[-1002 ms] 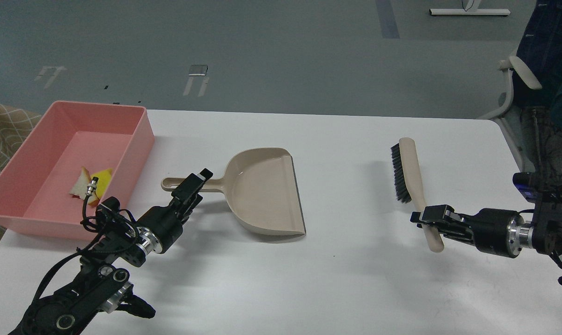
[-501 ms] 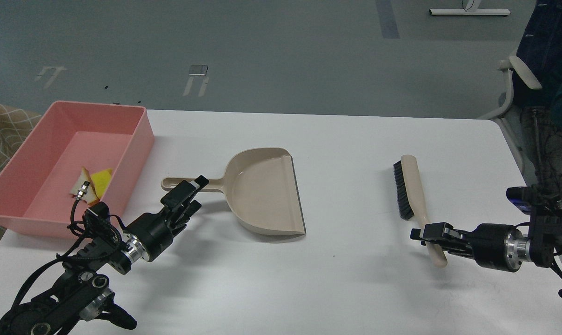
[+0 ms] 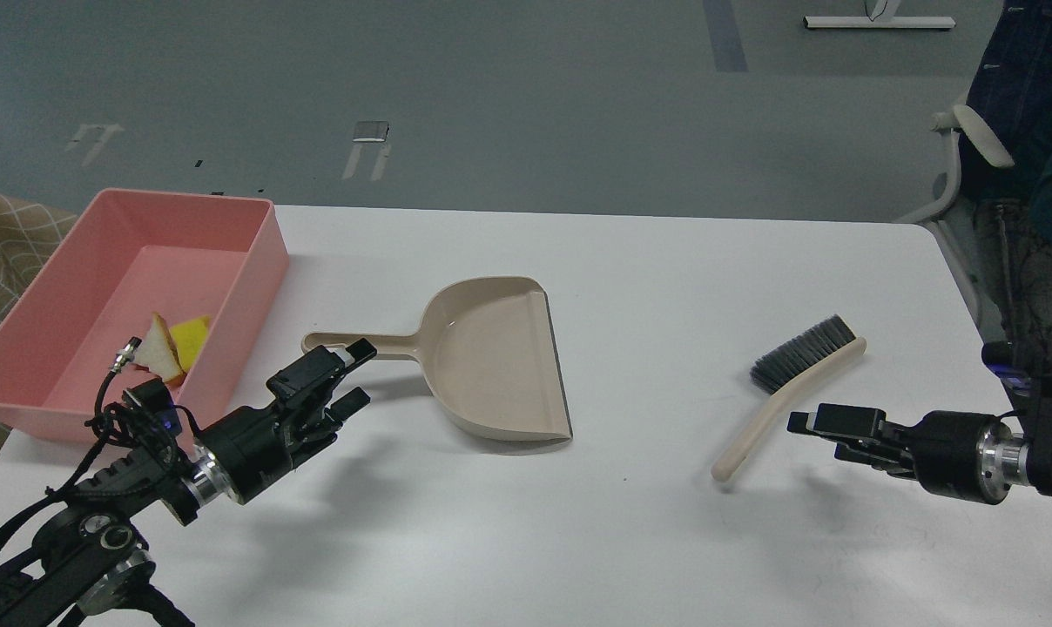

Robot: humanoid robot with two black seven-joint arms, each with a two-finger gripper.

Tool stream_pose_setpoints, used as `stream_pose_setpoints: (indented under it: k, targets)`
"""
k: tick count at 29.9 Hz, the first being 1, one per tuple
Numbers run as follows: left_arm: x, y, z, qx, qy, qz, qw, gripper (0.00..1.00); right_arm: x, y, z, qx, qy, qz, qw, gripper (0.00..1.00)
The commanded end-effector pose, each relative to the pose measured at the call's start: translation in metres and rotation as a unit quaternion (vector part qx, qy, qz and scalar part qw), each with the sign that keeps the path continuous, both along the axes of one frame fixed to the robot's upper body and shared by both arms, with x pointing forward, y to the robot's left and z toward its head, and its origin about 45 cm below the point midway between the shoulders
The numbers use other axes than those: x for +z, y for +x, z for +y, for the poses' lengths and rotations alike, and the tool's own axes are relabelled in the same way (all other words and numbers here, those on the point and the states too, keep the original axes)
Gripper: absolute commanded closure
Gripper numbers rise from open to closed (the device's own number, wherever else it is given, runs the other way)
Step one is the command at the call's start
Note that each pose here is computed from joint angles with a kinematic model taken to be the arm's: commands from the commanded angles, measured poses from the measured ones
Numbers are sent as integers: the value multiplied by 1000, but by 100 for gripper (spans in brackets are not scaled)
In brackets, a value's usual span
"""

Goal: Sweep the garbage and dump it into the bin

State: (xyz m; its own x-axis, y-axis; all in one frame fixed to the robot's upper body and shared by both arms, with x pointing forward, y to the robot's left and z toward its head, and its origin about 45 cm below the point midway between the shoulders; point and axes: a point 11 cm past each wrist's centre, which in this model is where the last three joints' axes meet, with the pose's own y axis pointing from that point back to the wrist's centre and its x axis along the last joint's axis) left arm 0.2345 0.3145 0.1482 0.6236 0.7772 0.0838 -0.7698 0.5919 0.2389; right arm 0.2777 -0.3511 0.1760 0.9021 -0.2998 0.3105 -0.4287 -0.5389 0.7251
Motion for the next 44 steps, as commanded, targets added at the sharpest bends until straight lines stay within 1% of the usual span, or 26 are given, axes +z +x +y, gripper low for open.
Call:
stream_pose_setpoints:
  k: [1, 2, 4, 5, 7, 8, 10, 11, 12, 14, 17, 18, 19, 20, 22, 24, 25, 26, 28, 30, 31, 32, 36, 38, 40, 44]
  targets:
    - [19, -15, 20, -9, -27, 8, 1000, 2, 29, 2, -13, -1, -7, -22, 1000, 5]
    - [24, -15, 26, 1, -27, 2, 1000, 2, 36, 4, -16, -4, -6, -29, 1000, 5]
    - [44, -14, 59, 55, -28, -25, 998, 2, 55, 13, -24, -19, 11, -48, 999, 4]
    - [52, -12, 69, 71, -29, -36, 996, 2, 59, 15, -26, -23, 18, -52, 998, 4]
    - [87, -2, 102, 128, -41, -91, 987, 2, 83, 26, -30, -40, 44, -82, 995, 4]
    - [87, -2, 103, 129, -41, -92, 987, 2, 83, 26, -30, -40, 44, -83, 995, 4]
    - [125, 5, 134, 182, -67, -146, 970, 2, 121, 48, -36, -60, 62, -145, 986, 4]
    - [134, 7, 140, 189, -69, -158, 967, 2, 134, 54, -37, -64, 69, -164, 982, 4]
    - [152, 14, 147, 198, -70, -179, 961, 2, 156, 63, -42, -78, 85, -195, 974, 4]
    - [168, 25, 150, 201, -70, -197, 957, 3, 174, 71, -51, -99, 101, -220, 965, 4]
    - [202, 56, 149, 196, -75, -233, 949, 3, 209, 90, -81, -157, 134, -274, 939, 4]
    - [215, 68, 147, 193, -80, -250, 946, 3, 217, 97, -95, -189, 160, -286, 926, 4]
    - [223, 74, 147, 191, -82, -260, 943, 3, 221, 101, -101, -205, 178, -292, 917, 4]
    - [230, 84, 148, 194, -85, -265, 941, 3, 229, 108, -111, -234, 217, -303, 898, 4]
    - [232, 99, 143, 189, -90, -262, 942, 3, 239, 118, -116, -255, 258, -313, 877, 4]
    - [243, 138, 111, 156, -98, -260, 948, 3, 253, 142, -113, -274, 322, -326, 845, 4]
    - [244, 148, 105, 159, -98, -259, 948, 3, 254, 147, -111, -280, 335, -327, 838, 4]
    - [239, 166, 97, 168, -93, -249, 949, 3, 252, 159, -107, -288, 357, -326, 827, 4]
    - [233, 184, 89, 178, -86, -236, 951, 3, 248, 171, -100, -297, 376, -321, 817, 4]
    - [221, 221, 56, 172, -82, -216, 958, 3, 235, 191, -85, -318, 401, -311, 801, 4]
    - [219, 229, 47, 168, -84, -215, 958, 3, 230, 196, -79, -323, 407, -306, 797, 4]
    - [211, 243, 34, 164, -83, -208, 961, 3, 220, 205, -65, -329, 420, -296, 792, 4]
    - [189, 266, 8, 160, -84, -183, 966, 3, 199, 223, -32, -345, 443, -273, 781, 4]
    - [174, 275, -13, 154, -101, -166, 969, 3, 176, 233, -9, -363, 456, -248, 774, 4]
    - [165, 275, -22, 146, -112, -155, 971, 3, 168, 235, 3, -364, 463, -237, 772, 4]
    - [151, 275, -52, 133, -168, -148, 965, 3, 147, 239, 46, -353, 485, -201, 774, 4]
